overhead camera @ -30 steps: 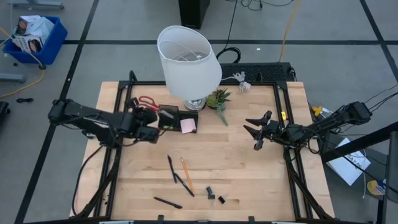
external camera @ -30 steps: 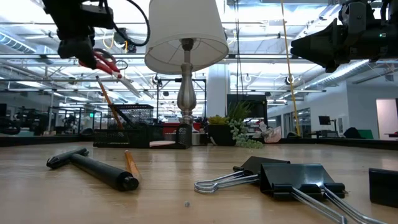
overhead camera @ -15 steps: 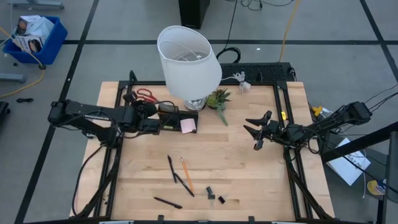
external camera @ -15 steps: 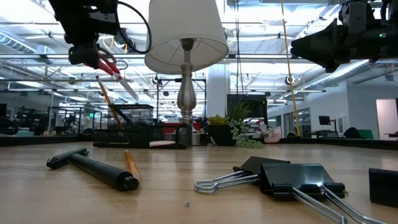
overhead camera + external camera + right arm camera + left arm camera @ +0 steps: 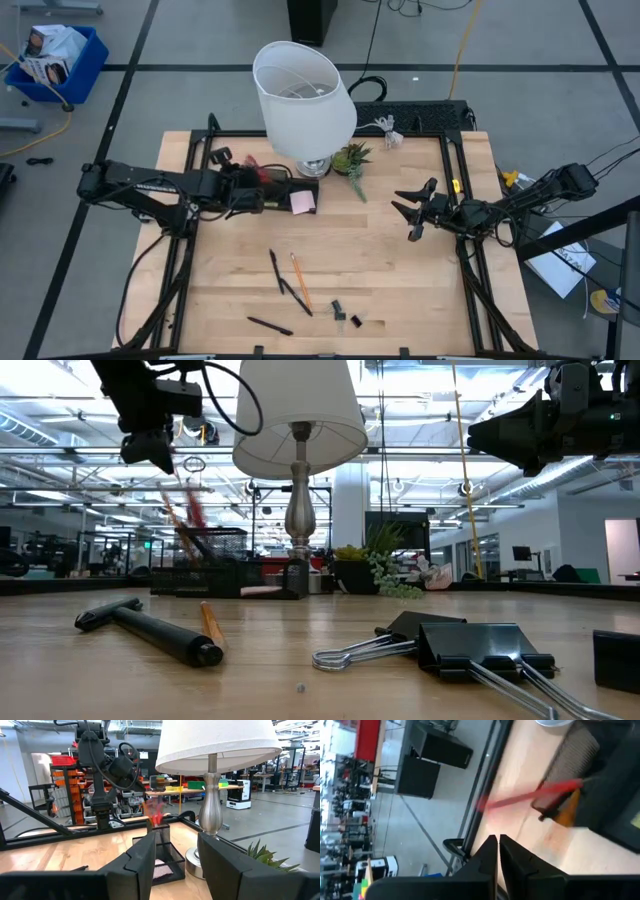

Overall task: Pick and place office supplies into organizer
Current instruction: Put the red scissors into the black desk organizer, then put the black pen into the black desk organizer

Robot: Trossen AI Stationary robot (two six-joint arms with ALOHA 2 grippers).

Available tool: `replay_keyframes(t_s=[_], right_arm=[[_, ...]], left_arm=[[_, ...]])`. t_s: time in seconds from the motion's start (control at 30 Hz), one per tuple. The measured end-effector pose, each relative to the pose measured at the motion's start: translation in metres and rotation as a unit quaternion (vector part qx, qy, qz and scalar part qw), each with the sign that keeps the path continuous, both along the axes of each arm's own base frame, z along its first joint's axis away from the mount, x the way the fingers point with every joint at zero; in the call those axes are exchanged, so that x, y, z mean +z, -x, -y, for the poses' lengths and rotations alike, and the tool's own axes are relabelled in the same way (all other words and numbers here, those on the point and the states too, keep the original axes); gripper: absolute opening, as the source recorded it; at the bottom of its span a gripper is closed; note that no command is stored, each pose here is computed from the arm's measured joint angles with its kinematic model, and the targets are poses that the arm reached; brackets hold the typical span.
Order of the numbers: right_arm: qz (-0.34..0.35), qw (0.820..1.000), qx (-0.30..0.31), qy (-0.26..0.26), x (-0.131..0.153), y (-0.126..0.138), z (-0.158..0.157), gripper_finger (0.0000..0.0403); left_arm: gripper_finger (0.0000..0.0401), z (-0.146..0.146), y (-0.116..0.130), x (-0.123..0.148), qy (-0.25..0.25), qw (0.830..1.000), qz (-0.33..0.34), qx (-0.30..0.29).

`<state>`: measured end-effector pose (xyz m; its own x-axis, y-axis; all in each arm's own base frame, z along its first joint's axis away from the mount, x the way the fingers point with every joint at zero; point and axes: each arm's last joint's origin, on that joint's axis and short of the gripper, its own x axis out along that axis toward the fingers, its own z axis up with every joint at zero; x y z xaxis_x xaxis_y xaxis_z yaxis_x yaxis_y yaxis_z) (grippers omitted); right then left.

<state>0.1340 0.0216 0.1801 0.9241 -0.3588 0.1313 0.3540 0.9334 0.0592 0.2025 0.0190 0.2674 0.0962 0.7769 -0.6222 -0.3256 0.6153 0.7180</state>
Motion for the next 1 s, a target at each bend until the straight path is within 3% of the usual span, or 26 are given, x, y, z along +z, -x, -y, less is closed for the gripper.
replay_keyframes(t_s=[0.2, 0.37, 0.6, 0.83, 1.0], right_arm=[[0.000, 1.000, 0.000, 0.000, 0.000, 0.000, 0.000, 0.0141], [0.000, 1.000, 0.000, 0.000, 0.000, 0.000, 0.000, 0.0141], [0.000, 1.000, 0.000, 0.000, 0.000, 0.000, 0.000, 0.0141], [0.000, 1.000, 0.000, 0.000, 0.000, 0.000, 0.000, 0.0141], [0.000, 1.000, 0.000, 0.000, 0.000, 0.000, 0.000, 0.0141]], left_arm=[[0.0042, 0.000, 0.000, -0.001, 0.007, 1.000, 0.018, 0.014], [0.0056, 0.007, -0.003, -0.003, 0.069, 0.996, 0.050, 0.017], [0.0067, 0.035, -0.004, -0.007, 0.194, 0.977, 0.009, -0.083], [0.0081, 0.065, -0.013, -0.011, 0.273, 0.949, 0.072, -0.139], [0.0133, 0.076, -0.008, -0.030, 0.296, 0.942, 0.079, -0.138]])
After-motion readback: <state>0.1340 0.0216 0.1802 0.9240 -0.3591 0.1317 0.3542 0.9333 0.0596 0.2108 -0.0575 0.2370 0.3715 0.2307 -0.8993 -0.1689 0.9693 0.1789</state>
